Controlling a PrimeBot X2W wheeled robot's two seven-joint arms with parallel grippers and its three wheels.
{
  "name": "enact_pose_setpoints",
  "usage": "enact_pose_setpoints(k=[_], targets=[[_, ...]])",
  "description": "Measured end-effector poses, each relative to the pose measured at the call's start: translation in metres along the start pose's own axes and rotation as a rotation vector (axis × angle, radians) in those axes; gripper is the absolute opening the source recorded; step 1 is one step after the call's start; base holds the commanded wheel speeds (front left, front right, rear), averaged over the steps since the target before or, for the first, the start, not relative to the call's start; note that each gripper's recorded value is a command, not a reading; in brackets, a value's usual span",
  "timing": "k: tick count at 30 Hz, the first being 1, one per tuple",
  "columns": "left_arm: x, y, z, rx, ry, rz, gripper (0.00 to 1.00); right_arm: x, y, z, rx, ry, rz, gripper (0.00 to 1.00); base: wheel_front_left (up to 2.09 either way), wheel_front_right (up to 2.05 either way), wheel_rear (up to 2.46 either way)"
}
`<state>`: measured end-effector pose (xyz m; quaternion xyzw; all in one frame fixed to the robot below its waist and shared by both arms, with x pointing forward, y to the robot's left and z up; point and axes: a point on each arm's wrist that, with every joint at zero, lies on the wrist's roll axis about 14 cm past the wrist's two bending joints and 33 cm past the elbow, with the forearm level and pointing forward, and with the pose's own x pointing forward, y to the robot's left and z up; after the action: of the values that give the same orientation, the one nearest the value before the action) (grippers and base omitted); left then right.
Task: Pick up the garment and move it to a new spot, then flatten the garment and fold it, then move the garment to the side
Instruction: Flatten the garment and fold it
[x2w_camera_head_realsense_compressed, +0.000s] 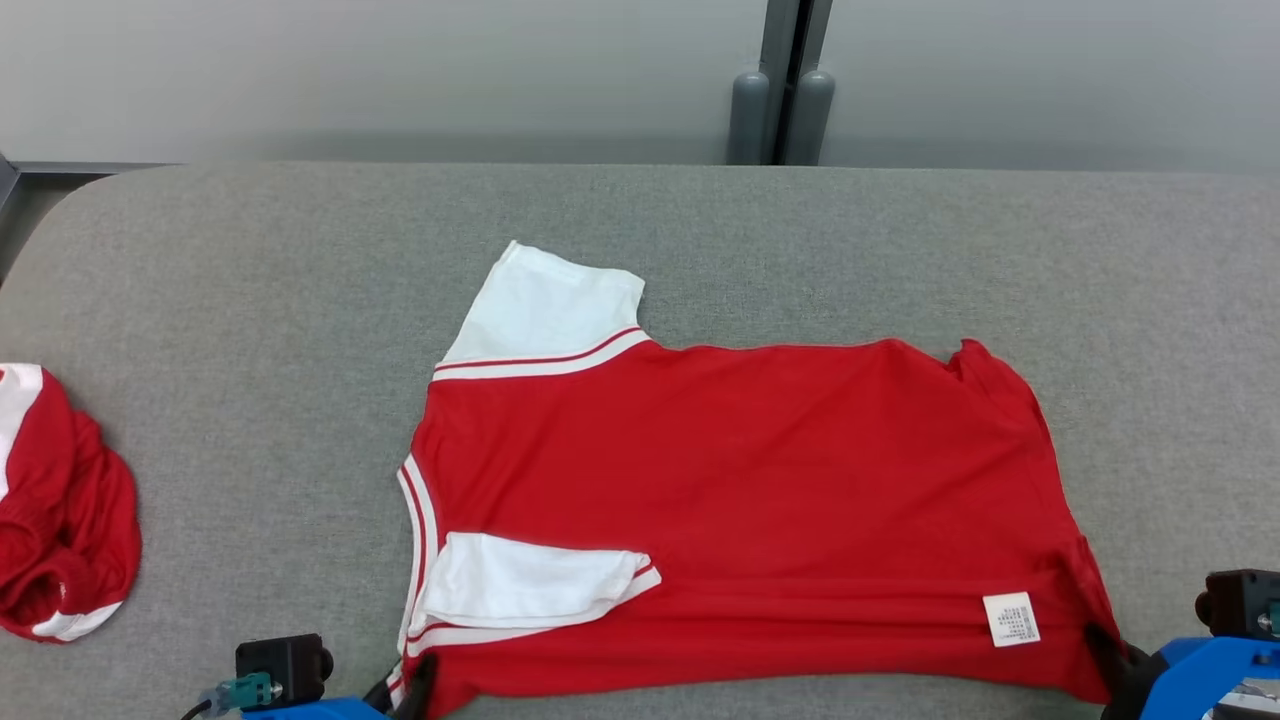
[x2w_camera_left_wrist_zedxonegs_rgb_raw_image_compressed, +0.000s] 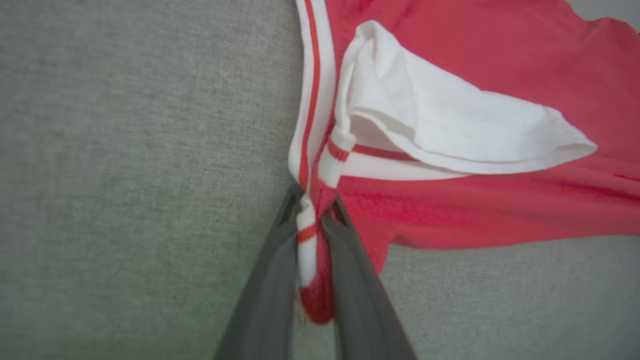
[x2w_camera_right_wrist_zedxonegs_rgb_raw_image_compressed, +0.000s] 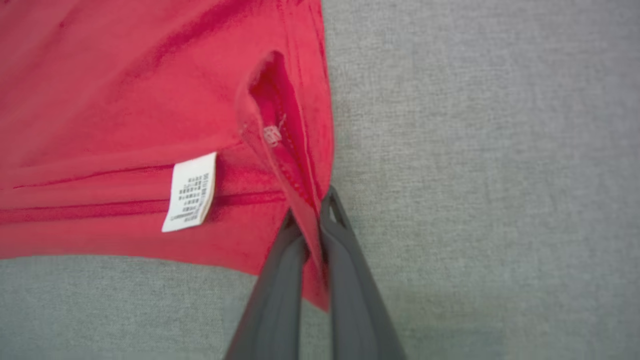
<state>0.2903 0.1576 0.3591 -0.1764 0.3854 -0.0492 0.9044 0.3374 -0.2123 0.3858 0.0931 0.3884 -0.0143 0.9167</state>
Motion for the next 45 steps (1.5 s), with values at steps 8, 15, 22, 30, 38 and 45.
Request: enact_pose_setpoints(k=[8,15,22,30,38,45], targets=[[0.001,0.005,0.003,-0.006,-0.019,0.014,1.00,-0.001,0.002,0.001,-0.008,-0.019,0.001,1.00,0.00,0.00,0.00],[0.007,-0.001,0.059,0.077,-0.122,-0.022,1.00,-0.009,0.009,0.066,-0.079,-0.170,-0.017,1.00,0.00,0.00,0.00],[0.025,-0.024,0.130,0.115,-0.164,-0.092,1.00,-0.001,0.030,0.117,-0.149,-0.212,0.016,1.00,0.00,0.00,0.00],[0.076,-0.043,0.198,0.058,-0.125,-0.196,1.00,0.035,0.048,0.146,-0.208,-0.177,0.063,1.00,0.00,0.00,0.00],[0.140,-0.047,0.212,0.080,0.001,-0.260,1.00,0.076,0.064,0.166,-0.267,-0.197,0.113,1.00,0.00,0.00,0.00],[0.182,-0.033,0.202,0.162,0.074,-0.223,1.00,0.104,0.063,0.158,-0.267,-0.194,0.129,1.00,0.00,0.00,0.00]])
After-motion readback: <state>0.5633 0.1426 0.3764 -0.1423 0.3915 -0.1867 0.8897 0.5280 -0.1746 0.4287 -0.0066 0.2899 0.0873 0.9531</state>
